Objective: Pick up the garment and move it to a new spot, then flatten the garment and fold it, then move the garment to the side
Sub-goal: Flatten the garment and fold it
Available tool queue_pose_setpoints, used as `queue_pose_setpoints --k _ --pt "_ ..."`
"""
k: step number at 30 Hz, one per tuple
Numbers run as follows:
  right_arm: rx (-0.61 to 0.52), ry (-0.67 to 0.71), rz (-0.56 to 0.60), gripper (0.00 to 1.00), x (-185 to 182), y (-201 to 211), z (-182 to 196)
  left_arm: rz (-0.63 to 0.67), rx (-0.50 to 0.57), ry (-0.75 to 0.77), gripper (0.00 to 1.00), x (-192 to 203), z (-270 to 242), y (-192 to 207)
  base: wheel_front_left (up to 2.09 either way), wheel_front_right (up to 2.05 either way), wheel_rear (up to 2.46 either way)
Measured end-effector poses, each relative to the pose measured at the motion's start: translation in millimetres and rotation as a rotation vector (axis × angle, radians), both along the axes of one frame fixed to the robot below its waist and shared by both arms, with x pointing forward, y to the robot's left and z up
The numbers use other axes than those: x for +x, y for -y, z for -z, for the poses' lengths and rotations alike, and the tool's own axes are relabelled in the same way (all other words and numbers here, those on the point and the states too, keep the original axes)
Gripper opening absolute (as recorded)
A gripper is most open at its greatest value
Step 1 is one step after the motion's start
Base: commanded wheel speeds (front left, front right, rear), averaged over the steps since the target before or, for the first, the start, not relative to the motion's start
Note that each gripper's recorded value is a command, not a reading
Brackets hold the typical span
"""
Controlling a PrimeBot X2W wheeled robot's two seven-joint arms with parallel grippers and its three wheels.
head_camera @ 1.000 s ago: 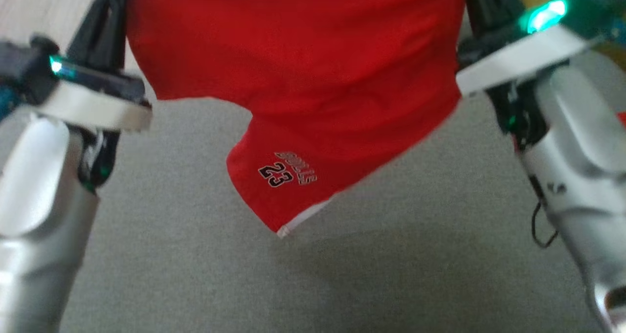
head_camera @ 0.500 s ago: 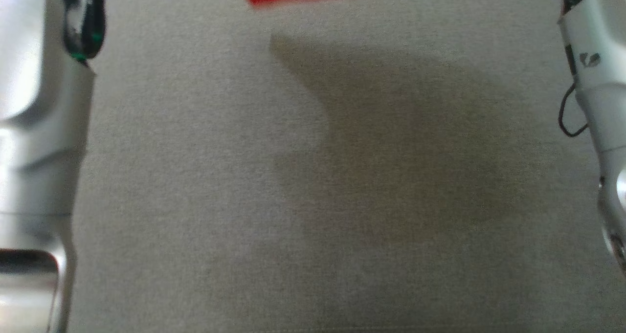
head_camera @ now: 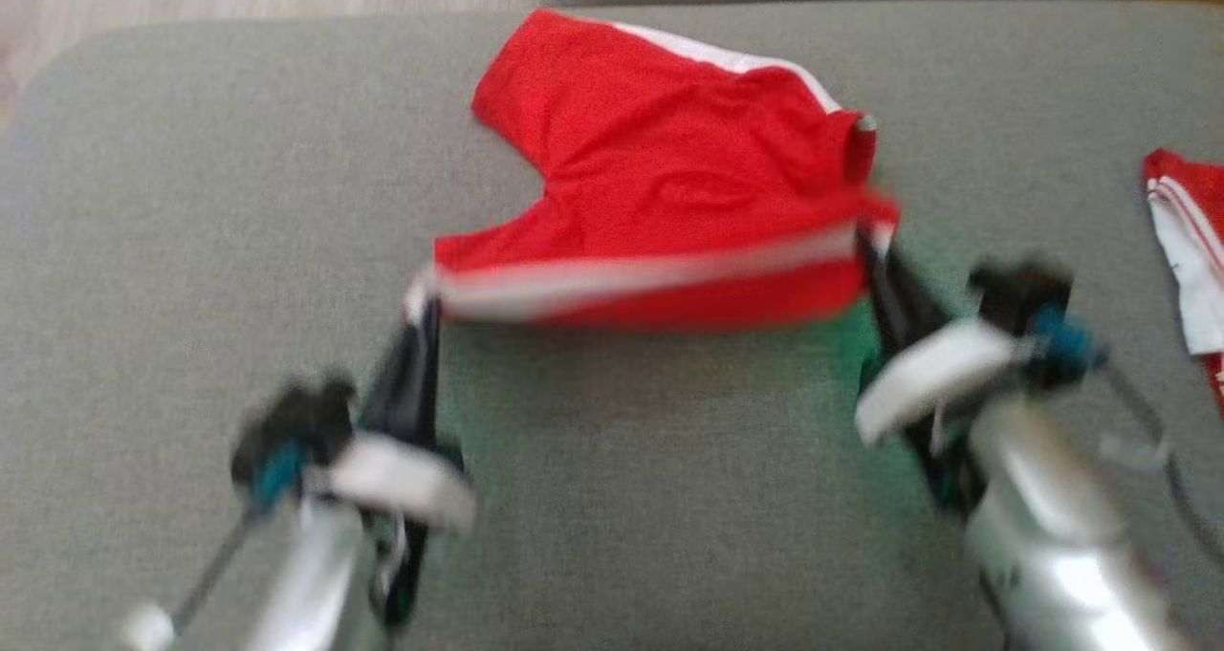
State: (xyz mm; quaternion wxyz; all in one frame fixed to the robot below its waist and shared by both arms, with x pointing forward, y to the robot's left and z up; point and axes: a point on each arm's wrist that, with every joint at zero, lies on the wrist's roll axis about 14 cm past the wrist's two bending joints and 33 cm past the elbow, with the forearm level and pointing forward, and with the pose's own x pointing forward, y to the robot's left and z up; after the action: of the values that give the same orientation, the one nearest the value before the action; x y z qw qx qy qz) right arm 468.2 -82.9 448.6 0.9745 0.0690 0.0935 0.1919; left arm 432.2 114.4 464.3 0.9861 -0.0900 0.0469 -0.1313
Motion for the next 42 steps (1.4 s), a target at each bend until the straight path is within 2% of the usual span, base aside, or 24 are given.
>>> queue_pose_setpoints --k 4,13,18,22,25,29,35,38,41,42 --pt "0.054 -0.085 0.004 0.00 -49.3 -1.9 24.9 -0.023 -0.050 -0.122 0.00 -52.5 37.7 1.8 0.00 0.00 0.00" --pt "0.147 -0.125 0.009 0.00 -121.4 -6.3 29.9 -0.125 -0.101 -0.126 0.00 -113.4 39.9 -21.5 0.00 0.00 0.00" --pt "0.183 -0.148 0.011 0.00 -144.4 -6.0 33.5 -0.152 -0.104 -0.124 0.00 -135.5 40.5 -28.5 0.00 0.00 0.00" --pt "0.220 -0.156 0.025 0.00 -148.9 -3.7 32.5 -0.142 -0.102 -0.090 0.00 -134.7 29.9 -26.6 0.00 0.00 0.00" --pt "0.244 -0.147 0.042 0.00 -143.5 -0.6 27.9 -0.118 -0.096 -0.052 0.00 -123.6 18.5 -21.9 0.00 0.00 0.00" --pt "0.302 -0.134 0.063 0.00 -125.1 -2.1 17.3 -0.024 -0.038 0.085 0.00 -74.1 -22.9 -11.8 0.00 0.00 0.00" --pt "0.362 -0.047 0.052 0.00 -51.0 -13.9 -21.0 0.141 0.094 0.275 0.00 23.8 -87.5 8.6 0.00 0.00 0.00" --pt "0.367 -0.019 0.057 0.00 -17.0 -15.0 -29.1 0.182 0.101 0.259 0.00 64.0 -86.0 17.8 0.00 0.00 0.00" --pt "0.343 -0.067 0.095 0.00 0.2 -5.4 -7.1 0.232 0.135 0.193 0.00 92.9 -61.3 28.2 0.00 0.00 0.00" --pt "0.331 -0.106 0.135 0.00 5.3 4.5 11.6 0.262 0.148 0.150 0.00 107.5 -43.6 35.6 0.00 0.00 0.00"
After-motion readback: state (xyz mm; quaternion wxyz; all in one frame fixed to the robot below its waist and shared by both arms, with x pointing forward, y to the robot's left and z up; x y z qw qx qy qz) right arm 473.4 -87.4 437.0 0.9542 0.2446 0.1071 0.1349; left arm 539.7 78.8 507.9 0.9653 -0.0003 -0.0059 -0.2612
